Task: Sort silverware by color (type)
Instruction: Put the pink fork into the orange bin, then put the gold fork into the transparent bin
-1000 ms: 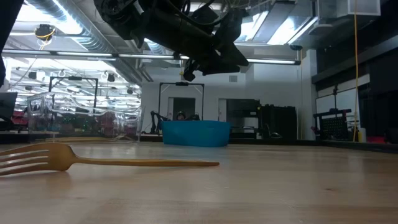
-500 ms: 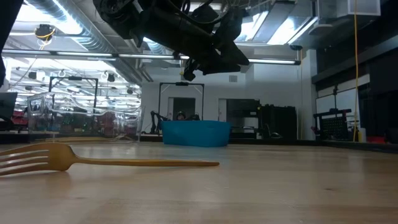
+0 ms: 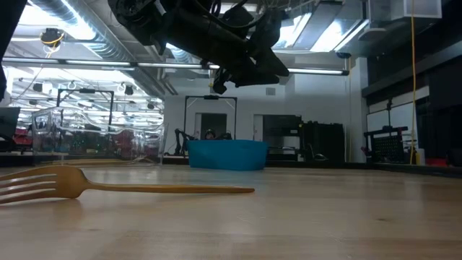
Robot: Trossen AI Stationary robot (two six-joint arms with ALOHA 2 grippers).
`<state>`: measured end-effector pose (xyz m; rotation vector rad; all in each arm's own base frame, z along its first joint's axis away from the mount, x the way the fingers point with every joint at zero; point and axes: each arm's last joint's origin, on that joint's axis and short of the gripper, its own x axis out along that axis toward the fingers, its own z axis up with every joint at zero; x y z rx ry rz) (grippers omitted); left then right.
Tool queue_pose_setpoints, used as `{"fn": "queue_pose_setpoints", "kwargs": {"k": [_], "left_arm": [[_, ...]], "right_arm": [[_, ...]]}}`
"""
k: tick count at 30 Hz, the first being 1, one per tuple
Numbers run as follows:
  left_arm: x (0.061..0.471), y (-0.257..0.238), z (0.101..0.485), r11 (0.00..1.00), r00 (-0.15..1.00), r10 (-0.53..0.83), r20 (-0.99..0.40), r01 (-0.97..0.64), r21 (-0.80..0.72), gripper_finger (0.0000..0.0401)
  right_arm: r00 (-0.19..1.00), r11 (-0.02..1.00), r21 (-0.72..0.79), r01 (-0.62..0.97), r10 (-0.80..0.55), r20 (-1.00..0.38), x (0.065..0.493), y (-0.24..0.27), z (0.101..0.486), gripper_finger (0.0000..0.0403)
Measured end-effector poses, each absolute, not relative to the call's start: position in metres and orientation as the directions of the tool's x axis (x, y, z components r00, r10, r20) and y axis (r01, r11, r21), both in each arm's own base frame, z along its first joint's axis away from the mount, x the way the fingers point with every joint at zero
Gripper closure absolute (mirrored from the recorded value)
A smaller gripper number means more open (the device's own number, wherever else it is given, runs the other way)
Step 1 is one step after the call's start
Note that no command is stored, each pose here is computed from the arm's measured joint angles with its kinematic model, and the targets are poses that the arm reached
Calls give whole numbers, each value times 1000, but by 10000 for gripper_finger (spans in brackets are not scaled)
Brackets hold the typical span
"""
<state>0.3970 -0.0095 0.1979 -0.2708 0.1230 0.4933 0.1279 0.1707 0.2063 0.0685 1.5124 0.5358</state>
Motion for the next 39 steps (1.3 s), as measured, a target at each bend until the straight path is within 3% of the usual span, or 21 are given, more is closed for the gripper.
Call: {"fn": "queue_pose_setpoints", "kwargs": {"k": [16, 28, 39], "left_arm": [[397, -9, 198, 846, 874, 450, -181, -483, -227, 286], [397, -9, 198, 846, 874, 451, -181, -483, -227, 286], [397, -9, 198, 846, 874, 450, -181, -483, -227, 286]], "right_arm": [[-74, 909, 316, -271, 308, -948, 136, 179, 186, 401], [-61, 904, 326, -277, 322, -945, 138, 181, 186, 328], [-30, 890, 350, -293, 357, -933, 140, 185, 187, 320]]}}
